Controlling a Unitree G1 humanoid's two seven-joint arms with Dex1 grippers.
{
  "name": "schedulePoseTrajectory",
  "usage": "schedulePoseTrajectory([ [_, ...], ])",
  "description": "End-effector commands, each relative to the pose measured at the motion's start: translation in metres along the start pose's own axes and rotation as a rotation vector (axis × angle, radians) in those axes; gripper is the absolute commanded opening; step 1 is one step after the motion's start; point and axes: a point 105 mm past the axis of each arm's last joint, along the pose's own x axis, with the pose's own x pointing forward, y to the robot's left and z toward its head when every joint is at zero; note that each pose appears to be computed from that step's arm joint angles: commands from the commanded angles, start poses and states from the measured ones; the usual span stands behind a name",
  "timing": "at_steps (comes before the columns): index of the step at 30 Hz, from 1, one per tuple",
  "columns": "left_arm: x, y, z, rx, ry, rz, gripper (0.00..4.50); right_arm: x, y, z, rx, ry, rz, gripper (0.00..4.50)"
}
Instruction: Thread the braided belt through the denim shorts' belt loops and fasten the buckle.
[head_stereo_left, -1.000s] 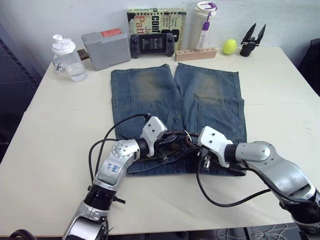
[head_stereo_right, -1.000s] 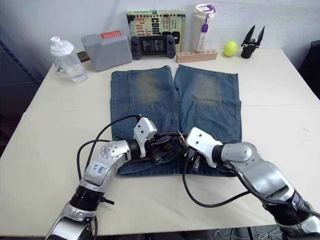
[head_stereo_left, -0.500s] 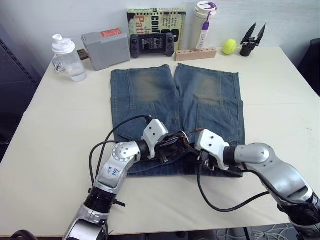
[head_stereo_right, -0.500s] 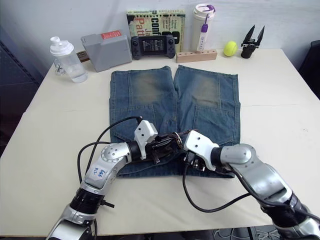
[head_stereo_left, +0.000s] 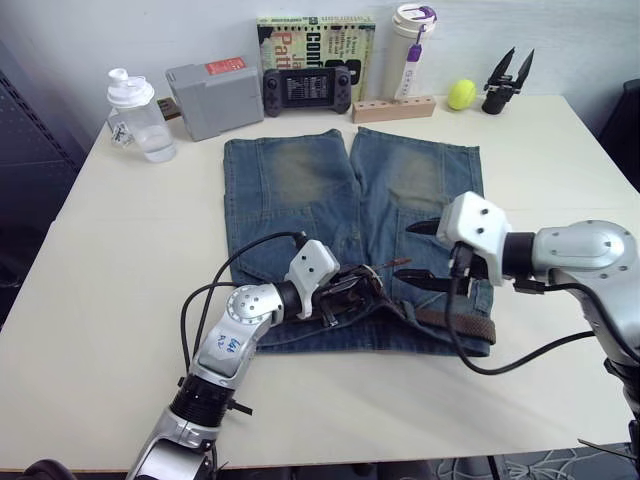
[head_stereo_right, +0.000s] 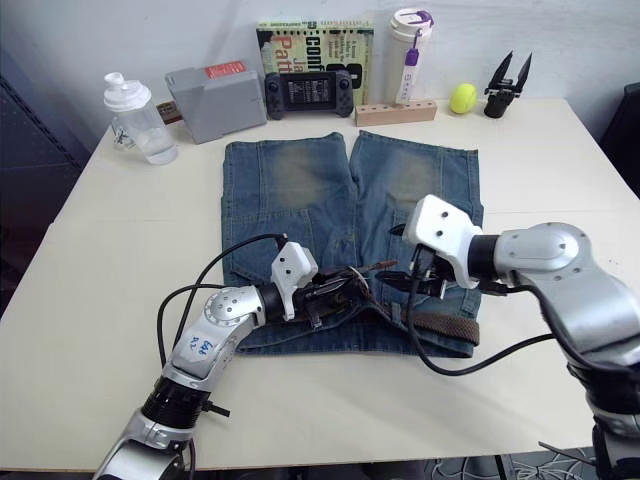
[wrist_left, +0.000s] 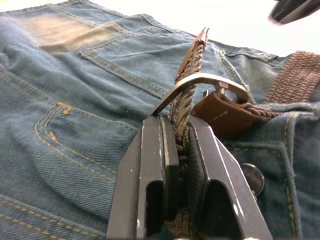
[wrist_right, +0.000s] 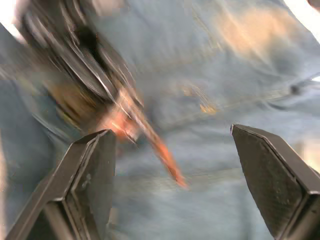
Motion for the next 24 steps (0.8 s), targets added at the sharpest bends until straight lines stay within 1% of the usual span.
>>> schedulePoseTrajectory([
  [1, 0.002, -0.006, 0.007, 0.026, -0.026, -0.018, 0.03, 0.007, -0.006, -0.001, -0.150, 0.017, -0.016, 3.90],
  [5, 0.001, -0.006, 0.008, 0.035, -0.024, -0.015, 0.03, 0.014, -0.007, -0.003, -0.192, 0.019, -0.005, 3.90],
  [7, 0.001, -0.006, 0.008, 0.037, -0.024, -0.014, 0.03, 0.017, -0.007, -0.003, -0.200, 0.013, -0.006, 3.36],
  [8, 0.000, -0.006, 0.008, 0.039, -0.023, -0.014, 0.03, 0.018, -0.007, -0.002, -0.203, 0.010, -0.005, 3.28],
  [9, 0.000, -0.006, 0.008, 0.040, -0.022, -0.014, 0.03, 0.019, -0.007, -0.002, -0.205, 0.008, -0.004, 2.68],
  [10, 0.000, -0.006, 0.008, 0.041, -0.022, -0.013, 0.03, 0.020, -0.007, -0.002, -0.206, 0.007, -0.003, 2.40],
  [11, 0.001, -0.006, 0.008, 0.043, -0.020, -0.012, 0.03, 0.021, -0.006, -0.001, -0.207, 0.005, -0.001, 1.79],
  [12, 0.000, -0.005, 0.008, 0.046, -0.017, -0.011, 0.03, 0.021, -0.005, -0.001, -0.206, 0.004, 0.002, 1.79],
  [13, 0.000, -0.005, 0.007, 0.049, -0.016, -0.011, 0.03, 0.022, -0.005, -0.001, -0.206, 0.003, 0.005, 1.05],
  [14, 0.001, -0.005, 0.008, 0.051, -0.015, -0.010, 0.03, 0.022, -0.003, -0.001, -0.203, 0.003, 0.012, 0.92],
  [15, 0.001, -0.005, 0.008, 0.053, -0.015, -0.010, 0.03, 0.022, -0.001, -0.001, -0.201, 0.003, 0.016, 0.48],
  [16, 0.001, -0.005, 0.008, 0.054, -0.015, -0.009, 0.03, 0.022, -0.001, -0.001, -0.199, 0.003, 0.019, 0.14],
  [17, 0.001, -0.005, 0.008, 0.054, -0.017, -0.010, 0.03, 0.022, 0.001, 0.000, -0.197, 0.002, 0.022, 0.06],
  [19, 0.000, -0.004, 0.009, 0.046, -0.027, -0.013, 0.03, 0.022, 0.003, 0.001, -0.190, -0.003, 0.022, 0.06],
  [20, -0.001, -0.004, 0.010, 0.040, -0.033, -0.015, 1.02, 0.023, 0.004, 0.002, -0.185, -0.006, 0.021, 0.00],
  [21, -0.001, -0.004, 0.010, 0.035, -0.037, -0.016, 1.15, 0.023, 0.004, 0.003, -0.182, -0.008, 0.020, 0.00],
  [22, -0.002, -0.001, 0.010, 0.043, -0.031, -0.005, 1.56, 0.023, 0.004, 0.003, -0.179, -0.006, 0.015, 0.00],
  [23, -0.003, 0.001, 0.010, 0.051, -0.024, 0.003, 1.89, 0.022, 0.004, 0.002, -0.177, -0.004, 0.012, 0.00],
  [24, -0.003, 0.002, 0.009, 0.055, -0.020, 0.008, 2.36, 0.022, 0.004, 0.002, -0.176, -0.003, 0.010, 0.00],
])
